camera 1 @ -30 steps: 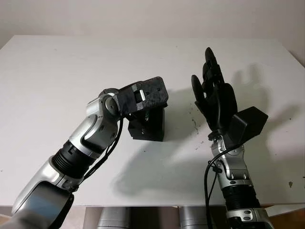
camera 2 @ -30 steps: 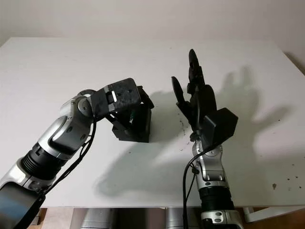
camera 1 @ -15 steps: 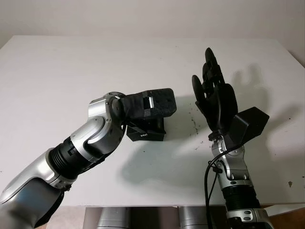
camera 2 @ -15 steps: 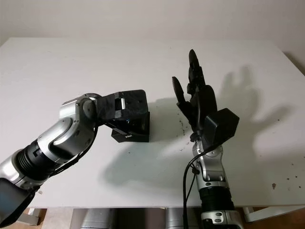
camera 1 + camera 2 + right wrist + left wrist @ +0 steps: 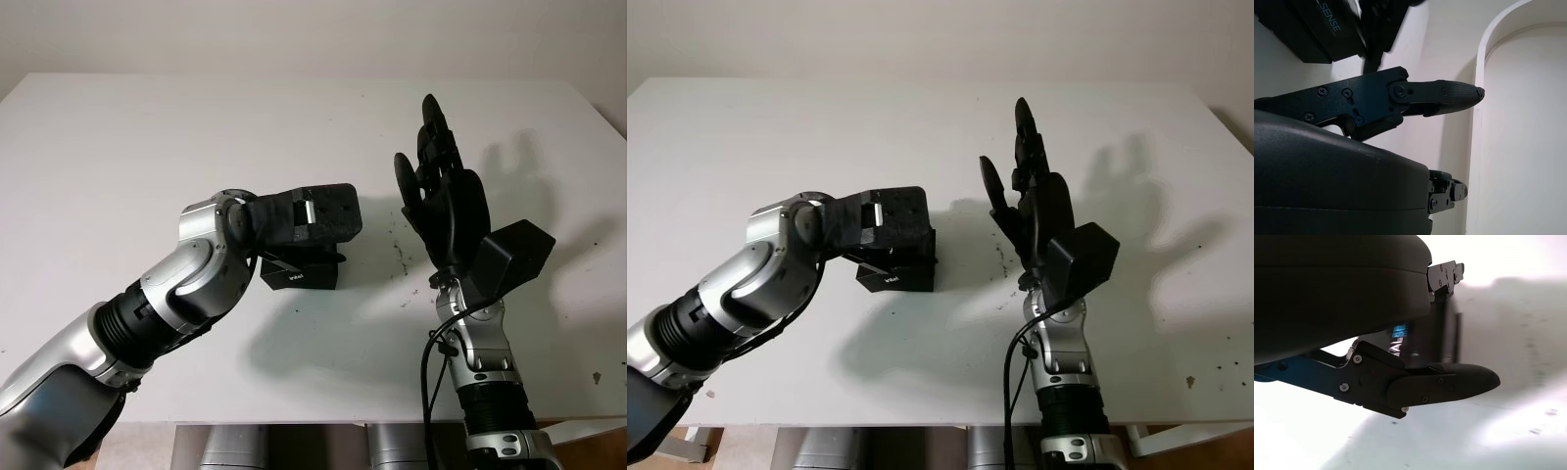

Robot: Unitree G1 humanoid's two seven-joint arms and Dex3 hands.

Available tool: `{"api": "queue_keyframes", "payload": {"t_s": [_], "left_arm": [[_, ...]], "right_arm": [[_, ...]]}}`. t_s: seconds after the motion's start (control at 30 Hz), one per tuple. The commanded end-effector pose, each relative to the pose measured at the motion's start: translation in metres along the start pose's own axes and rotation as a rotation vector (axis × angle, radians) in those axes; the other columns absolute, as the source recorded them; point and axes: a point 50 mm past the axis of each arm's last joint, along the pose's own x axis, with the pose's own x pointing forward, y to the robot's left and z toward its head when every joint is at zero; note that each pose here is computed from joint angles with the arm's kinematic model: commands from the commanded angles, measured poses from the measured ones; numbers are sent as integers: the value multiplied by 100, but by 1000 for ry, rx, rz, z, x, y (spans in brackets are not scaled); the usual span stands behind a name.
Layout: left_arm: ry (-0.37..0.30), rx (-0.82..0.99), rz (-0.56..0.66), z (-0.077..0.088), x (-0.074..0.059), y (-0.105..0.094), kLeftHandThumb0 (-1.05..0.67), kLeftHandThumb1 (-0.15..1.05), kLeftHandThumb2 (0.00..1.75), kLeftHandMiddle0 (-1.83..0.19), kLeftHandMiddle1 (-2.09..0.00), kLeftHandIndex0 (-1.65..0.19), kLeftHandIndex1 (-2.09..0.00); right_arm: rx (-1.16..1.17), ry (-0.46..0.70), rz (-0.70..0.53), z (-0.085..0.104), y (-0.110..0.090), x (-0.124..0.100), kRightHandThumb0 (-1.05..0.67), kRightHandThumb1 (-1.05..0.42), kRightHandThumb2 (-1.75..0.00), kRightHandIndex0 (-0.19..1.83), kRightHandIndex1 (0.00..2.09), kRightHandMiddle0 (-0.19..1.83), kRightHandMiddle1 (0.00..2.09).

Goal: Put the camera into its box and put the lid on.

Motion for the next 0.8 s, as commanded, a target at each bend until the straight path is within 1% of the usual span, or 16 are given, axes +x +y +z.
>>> {"api": "queue_keyframes", "payload": {"t_s": [0.0,0.03,0.1,0.13,0.17,0.27,0.4,0.43,0.5,0.57,0.67,0.77], "left_arm": [[-70,-22,105,4,-10,11,-77,105,45,16,-2,19,0],[-85,-16,151,4,-15,15,-77,105,44,14,-3,19,0],[-104,-5,202,4,-23,21,-77,105,43,11,-5,18,-1],[-116,-8,224,3,-28,23,-77,105,43,7,-7,15,-3],[-123,-14,239,1,-32,25,-77,105,41,3,-9,10,-6],[-130,-12,260,-3,-41,28,-80,105,35,-2,-13,4,-8],[-146,5,275,-8,-53,31,-85,105,32,-2,-15,10,-5],[-165,1,289,-11,-57,33,-86,105,32,-1,-15,12,-4],[-203,-9,329,-17,-64,37,-87,105,28,7,-11,17,-2],[-222,1,395,-25,-69,42,-89,105,26,12,-8,18,-2],[-285,-62,477,-42,-71,47,-88,104,14,13,-7,17,-4],[-346,-89,481,-67,-70,51,-85,100,7,9,-8,16,-5]], "right_arm": [[7,-13,1,3,1,-1,-67,-105,-35,-8,6,5,5],[6,-16,1,3,1,-1,-67,-105,-35,-7,6,5,5],[6,-19,1,3,1,-1,-66,-105,-35,-7,6,5,5],[12,-19,1,3,1,-1,-66,-105,-35,-7,6,5,5],[21,-18,2,3,1,0,-66,-105,-35,-7,6,5,5],[31,-19,8,3,0,0,-66,-105,-34,-8,5,5,5],[23,-13,7,4,-1,0,-66,-105,-34,-7,6,5,5],[21,-11,5,4,-1,0,-66,-105,-34,-7,6,5,5],[19,-5,4,4,-1,1,-67,-105,-34,-6,6,6,5],[17,-3,7,4,-2,1,-67,-105,-33,-6,6,5,5],[8,-3,11,5,-3,1,-67,-105,-33,-7,5,5,5],[-3,-7,9,5,-6,1,-67,-105,-34,-7,5,4,5]]}}
